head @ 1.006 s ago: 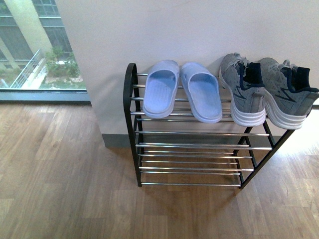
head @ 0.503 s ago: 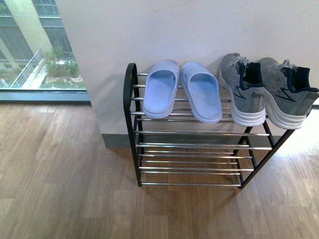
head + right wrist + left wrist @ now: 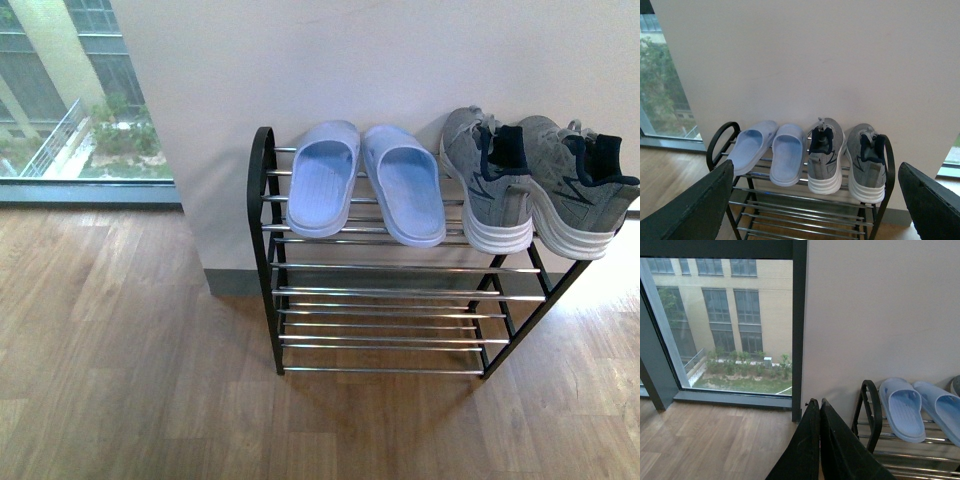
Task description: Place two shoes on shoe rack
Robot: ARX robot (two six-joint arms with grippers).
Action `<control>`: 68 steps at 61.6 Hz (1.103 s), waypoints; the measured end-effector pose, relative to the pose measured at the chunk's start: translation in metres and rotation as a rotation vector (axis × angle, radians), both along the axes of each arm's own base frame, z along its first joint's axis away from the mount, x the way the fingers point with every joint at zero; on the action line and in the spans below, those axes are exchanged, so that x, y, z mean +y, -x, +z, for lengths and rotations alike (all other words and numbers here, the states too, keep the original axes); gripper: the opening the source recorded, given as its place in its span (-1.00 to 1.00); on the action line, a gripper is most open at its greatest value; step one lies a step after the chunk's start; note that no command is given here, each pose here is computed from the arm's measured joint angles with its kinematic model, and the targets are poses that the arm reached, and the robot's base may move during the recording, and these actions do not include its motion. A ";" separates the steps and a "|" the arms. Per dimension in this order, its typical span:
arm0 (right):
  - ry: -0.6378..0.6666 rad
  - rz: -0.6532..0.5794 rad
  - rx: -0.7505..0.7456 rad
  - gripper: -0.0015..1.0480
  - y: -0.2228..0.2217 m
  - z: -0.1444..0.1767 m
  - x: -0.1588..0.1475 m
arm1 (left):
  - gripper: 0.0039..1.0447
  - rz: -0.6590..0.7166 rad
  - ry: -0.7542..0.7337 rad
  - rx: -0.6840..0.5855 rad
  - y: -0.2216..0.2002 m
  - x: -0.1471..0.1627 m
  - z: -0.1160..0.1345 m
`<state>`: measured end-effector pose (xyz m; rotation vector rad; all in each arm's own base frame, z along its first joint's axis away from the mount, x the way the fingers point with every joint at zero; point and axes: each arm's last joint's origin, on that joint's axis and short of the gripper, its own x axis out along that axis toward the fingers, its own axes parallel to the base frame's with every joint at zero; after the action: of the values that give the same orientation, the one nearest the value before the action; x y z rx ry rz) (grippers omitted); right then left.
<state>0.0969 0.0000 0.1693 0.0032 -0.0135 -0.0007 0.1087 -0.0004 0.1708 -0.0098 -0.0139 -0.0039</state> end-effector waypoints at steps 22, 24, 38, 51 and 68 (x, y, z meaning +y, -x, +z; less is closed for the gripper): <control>0.000 0.000 0.000 0.82 0.000 0.000 0.000 | -0.98 0.001 -0.001 0.017 0.011 0.000 -0.004; 0.000 0.000 0.000 0.82 0.000 0.000 0.000 | -0.98 0.001 -0.002 0.017 0.011 0.000 -0.004; 0.000 0.000 0.000 0.82 0.000 0.000 0.000 | -0.41 0.001 -0.001 0.017 0.011 0.000 -0.004; 0.000 0.000 0.000 0.82 0.000 0.000 0.000 | 0.28 0.001 -0.002 0.016 0.011 0.000 -0.004; 0.000 0.000 0.000 0.82 0.000 0.000 0.000 | 0.82 0.001 -0.003 0.016 0.011 0.000 -0.004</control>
<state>0.0969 0.0000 0.1693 0.0032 -0.0135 -0.0007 0.0978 -0.0003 0.1670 -0.0067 0.0021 -0.0030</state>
